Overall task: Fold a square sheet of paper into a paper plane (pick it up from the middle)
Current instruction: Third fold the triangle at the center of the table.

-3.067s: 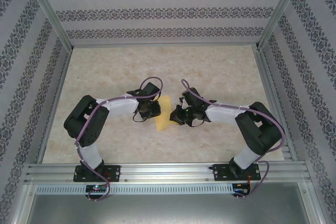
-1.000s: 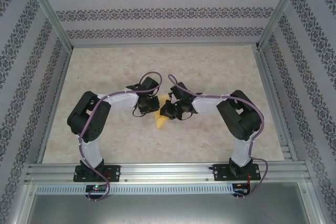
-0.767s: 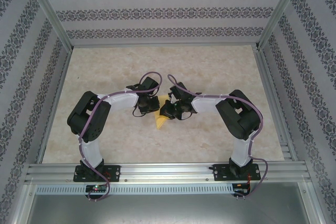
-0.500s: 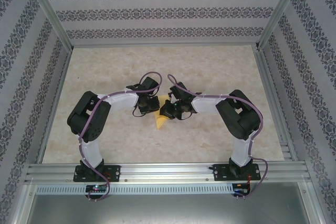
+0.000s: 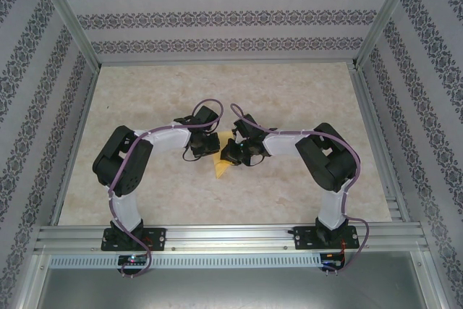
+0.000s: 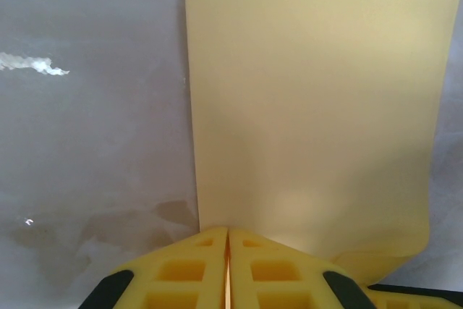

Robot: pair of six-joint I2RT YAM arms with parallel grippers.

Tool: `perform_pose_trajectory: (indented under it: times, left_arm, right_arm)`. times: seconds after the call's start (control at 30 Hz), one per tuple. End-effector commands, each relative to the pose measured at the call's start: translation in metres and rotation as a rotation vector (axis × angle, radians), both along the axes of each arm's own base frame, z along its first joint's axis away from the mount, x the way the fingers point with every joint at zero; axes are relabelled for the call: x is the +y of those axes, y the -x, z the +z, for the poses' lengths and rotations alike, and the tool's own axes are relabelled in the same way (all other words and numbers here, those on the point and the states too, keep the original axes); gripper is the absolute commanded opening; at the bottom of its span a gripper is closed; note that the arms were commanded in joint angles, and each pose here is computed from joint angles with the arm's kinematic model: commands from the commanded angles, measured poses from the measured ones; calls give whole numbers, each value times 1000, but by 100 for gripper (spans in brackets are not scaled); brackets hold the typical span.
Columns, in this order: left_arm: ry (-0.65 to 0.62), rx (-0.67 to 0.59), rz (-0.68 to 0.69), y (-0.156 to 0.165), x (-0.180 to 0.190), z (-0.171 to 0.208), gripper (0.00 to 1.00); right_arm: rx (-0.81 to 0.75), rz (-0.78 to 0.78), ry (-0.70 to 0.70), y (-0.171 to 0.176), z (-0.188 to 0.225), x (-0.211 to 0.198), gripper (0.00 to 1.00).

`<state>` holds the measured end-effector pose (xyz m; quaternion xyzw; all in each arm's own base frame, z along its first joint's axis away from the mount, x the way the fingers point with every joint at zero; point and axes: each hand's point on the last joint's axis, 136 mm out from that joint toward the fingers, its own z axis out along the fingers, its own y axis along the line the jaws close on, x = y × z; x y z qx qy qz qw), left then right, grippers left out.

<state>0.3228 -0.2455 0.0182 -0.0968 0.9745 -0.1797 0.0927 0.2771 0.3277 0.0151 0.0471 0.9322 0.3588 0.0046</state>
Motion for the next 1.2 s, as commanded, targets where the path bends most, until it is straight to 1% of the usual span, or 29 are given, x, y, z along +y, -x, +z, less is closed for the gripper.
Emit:
perform_pose_trajectory:
  times: [0.0,0.3,0.43,0.63,0.8,0.9,1.03,1.17]
  left_arm:
    - [4,18,-24,4,0,-7,10]
    - [8,15,-25,5,0,-5,10]
    - [6,-3,-20,2,1,5,12]
    - [-27,-73,48,-4,19,35,17]
    - [-33,-94,112,-3,39,46,19]
    - [-27,-91,128,1,46,46,19]
    - [-11,-89,126,4,46,48,20]
    - [31,-86,112,6,39,48,21]
  right_arm:
    - [-24,10,11,-4,-4,5,12]
    - [-20,14,14,-4,-8,4,12]
    - [-7,15,33,-1,-15,1,13]
    - [3,16,68,3,-23,-5,23]
    - [5,19,83,4,-26,-8,32]
    - [5,20,89,5,-27,-9,37]
    - [7,19,94,6,-28,-11,41]
    - [8,18,97,7,-30,-13,45]
